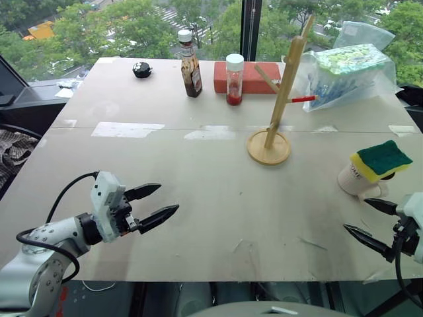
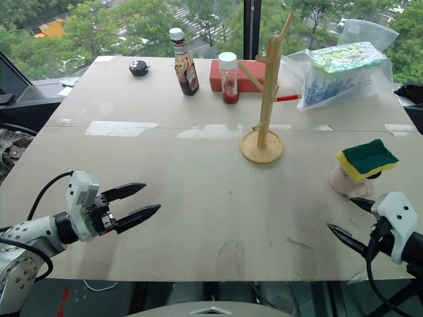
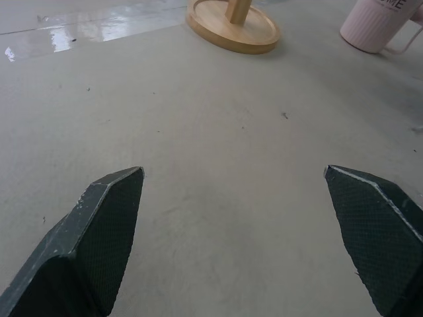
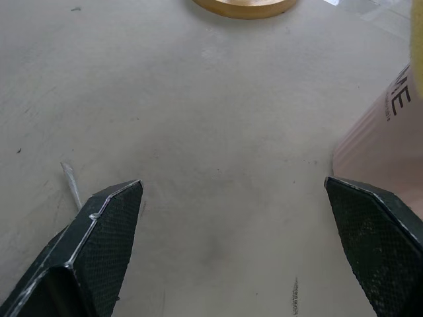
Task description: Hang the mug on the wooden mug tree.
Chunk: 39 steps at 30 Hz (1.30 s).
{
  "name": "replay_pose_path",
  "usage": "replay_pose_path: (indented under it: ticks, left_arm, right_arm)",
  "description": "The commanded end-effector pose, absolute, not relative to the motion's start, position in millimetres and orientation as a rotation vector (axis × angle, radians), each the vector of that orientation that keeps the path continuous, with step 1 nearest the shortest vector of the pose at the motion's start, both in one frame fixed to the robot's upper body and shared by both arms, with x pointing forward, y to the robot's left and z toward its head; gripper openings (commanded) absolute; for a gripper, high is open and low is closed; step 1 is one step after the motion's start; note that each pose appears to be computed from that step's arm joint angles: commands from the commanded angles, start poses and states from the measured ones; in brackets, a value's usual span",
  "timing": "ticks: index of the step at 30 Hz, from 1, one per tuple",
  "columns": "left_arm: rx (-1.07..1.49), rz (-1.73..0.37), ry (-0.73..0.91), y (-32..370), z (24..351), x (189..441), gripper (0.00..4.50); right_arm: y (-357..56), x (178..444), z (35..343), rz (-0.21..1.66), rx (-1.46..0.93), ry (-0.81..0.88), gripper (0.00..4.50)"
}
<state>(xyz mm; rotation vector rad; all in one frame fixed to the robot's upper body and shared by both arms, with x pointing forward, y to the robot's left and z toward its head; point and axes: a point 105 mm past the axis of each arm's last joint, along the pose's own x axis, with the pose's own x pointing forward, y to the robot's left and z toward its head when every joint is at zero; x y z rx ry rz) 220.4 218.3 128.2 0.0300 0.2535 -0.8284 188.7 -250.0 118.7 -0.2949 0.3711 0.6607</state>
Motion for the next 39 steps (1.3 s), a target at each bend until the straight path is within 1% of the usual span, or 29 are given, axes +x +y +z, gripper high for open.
replay_pose_path:
  ticks: [1,3,5,8,10,11,12,14,15,17,20,24,30,33,34,36,37,39]
  left_arm:
    - [0.035,-0.849,0.208,210,139,227,4.5]
    - [-0.021,-0.907,0.163,194,150,230,4.5]
    - [-0.018,-0.974,0.118,182,159,229,4.5]
    - [-0.007,-1.077,0.064,164,171,225,4.5]
    - [0.01,-1.144,0.029,152,180,224,4.5]
    - [0.015,-1.173,0.012,147,185,224,4.5]
    - [0.027,-1.21,-0.003,141,191,223,4.5]
    - [0.031,-1.291,-0.002,132,197,219,4.5]
    - [0.028,-1.328,0.002,129,199,217,4.5]
    - [0.024,-1.384,0.004,125,202,215,4.5]
    - [0.035,-1.434,-0.005,121,204,213,4.5]
    - [0.055,-1.448,-0.025,122,208,216,4.5]
    - [0.061,-1.443,-0.041,123,209,216,4.5]
    - [0.063,-1.432,-0.044,125,207,215,4.5]
    - [0.063,-1.428,-0.045,125,207,215,4.5]
    - [0.063,-1.424,-0.046,126,206,216,4.5]
    - [0.062,-1.423,-0.046,126,206,215,4.5]
    - [0.061,-1.423,-0.047,126,205,215,4.5]
  right_arm:
    - [-244,192,122,0.654,-0.293,0.326,4.46]
    - [-237,197,128,0.643,-0.253,0.276,4.46]
    - [-230,200,136,0.636,-0.237,0.226,4.46]
    - [-210,204,160,0.64,-0.266,0.107,4.46]
    - [-205,211,173,0.588,-0.359,0.06,4.46]
    - [-206,215,177,0.537,-0.45,0.059,4.46]
    - [-209,219,180,0.491,-0.533,0.073,4.46]
    - [-206,221,189,0.51,-0.62,0.075,4.46]
    - [-206,221,190,0.519,-0.58,0.116,4.46]
    - [-211,224,195,0.483,-0.621,0.16,4.46]
    - [-225,233,203,0.383,-0.658,0.204,4.46]
    - [-247,242,204,0.277,-0.686,0.292,4.46]
    - [-265,246,197,0.222,-0.703,0.392,4.46]
    - [-270,249,191,0.212,-0.704,0.418,3.71]
    - [-270,249,190,0.212,-0.703,0.421,3.11]
    - [-269,250,187,0.223,-0.706,0.431,2.17]
    - [-268,250,186,0.229,-0.71,0.431,1.72]
    - [-267,249,187,0.23,-0.71,0.428,0.95]
